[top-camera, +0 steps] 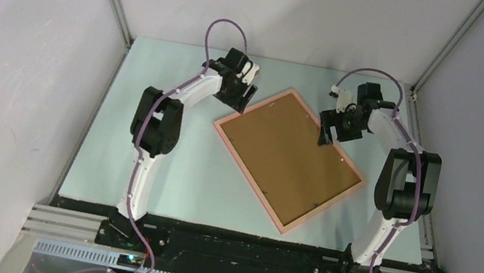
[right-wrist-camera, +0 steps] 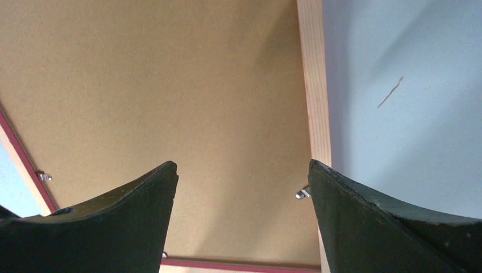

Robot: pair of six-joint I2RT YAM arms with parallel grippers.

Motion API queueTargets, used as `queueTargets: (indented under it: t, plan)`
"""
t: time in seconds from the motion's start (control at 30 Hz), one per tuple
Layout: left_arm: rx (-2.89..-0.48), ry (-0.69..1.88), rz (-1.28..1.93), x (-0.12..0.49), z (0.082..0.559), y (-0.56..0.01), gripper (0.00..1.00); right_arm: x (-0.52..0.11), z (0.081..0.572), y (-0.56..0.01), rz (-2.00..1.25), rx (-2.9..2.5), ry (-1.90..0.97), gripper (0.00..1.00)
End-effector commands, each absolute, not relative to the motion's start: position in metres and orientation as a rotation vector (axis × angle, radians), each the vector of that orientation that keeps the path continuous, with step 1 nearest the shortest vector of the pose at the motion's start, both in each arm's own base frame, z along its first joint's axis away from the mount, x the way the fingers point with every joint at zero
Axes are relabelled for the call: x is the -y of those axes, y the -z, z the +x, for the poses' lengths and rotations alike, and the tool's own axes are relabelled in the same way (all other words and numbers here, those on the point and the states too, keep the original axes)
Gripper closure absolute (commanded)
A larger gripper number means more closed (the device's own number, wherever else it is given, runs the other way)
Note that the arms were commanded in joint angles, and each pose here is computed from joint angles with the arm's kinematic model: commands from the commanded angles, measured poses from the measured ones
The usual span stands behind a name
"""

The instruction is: Put the photo into the frame

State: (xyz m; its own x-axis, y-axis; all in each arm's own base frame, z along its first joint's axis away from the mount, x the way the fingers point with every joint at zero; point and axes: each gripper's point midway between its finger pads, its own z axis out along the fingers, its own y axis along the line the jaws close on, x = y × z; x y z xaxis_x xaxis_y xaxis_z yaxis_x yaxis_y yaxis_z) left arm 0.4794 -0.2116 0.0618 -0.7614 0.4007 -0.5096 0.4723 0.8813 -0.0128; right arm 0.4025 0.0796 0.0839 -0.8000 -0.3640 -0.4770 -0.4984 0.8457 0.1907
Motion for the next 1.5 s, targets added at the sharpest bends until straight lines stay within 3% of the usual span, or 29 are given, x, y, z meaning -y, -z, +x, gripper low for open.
queueTargets:
  t: [0.0, 0.57, 0.7, 0.83, 1.1, 1.47]
  plan:
    - [-2.507, 0.179, 0.624, 0.211, 0.495, -0.072, 0.27, -0.078, 0.396, -0.107, -0.614, -2.529, -0.446, 0.13]
    - [-2.588, 0.313, 0.671, 0.221, 0.477, -0.043, 0.52, -0.071, 0.371, -0.121, -0.567, -2.521, -0.484, 0.19]
    - [-2.602, 0.343, 0.653, 0.218, 0.475, -0.041, 0.63, -0.069, 0.366, -0.12, -0.557, -2.526, -0.484, 0.2]
    - [-2.623, 0.39, 0.618, 0.213, 0.47, -0.04, 0.82, -0.067, 0.361, -0.119, -0.548, -2.529, -0.486, 0.21]
    - [-2.696, 0.464, 0.499, 0.189, 0.449, -0.038, 0.98, -0.066, 0.354, -0.112, -0.503, -2.54, -0.476, 0.2]
    - [-2.842, 0.399, 0.346, 0.149, 0.365, -0.017, 1.0, -0.017, 0.353, -0.106, -0.274, -2.607, -0.269, 0.16]
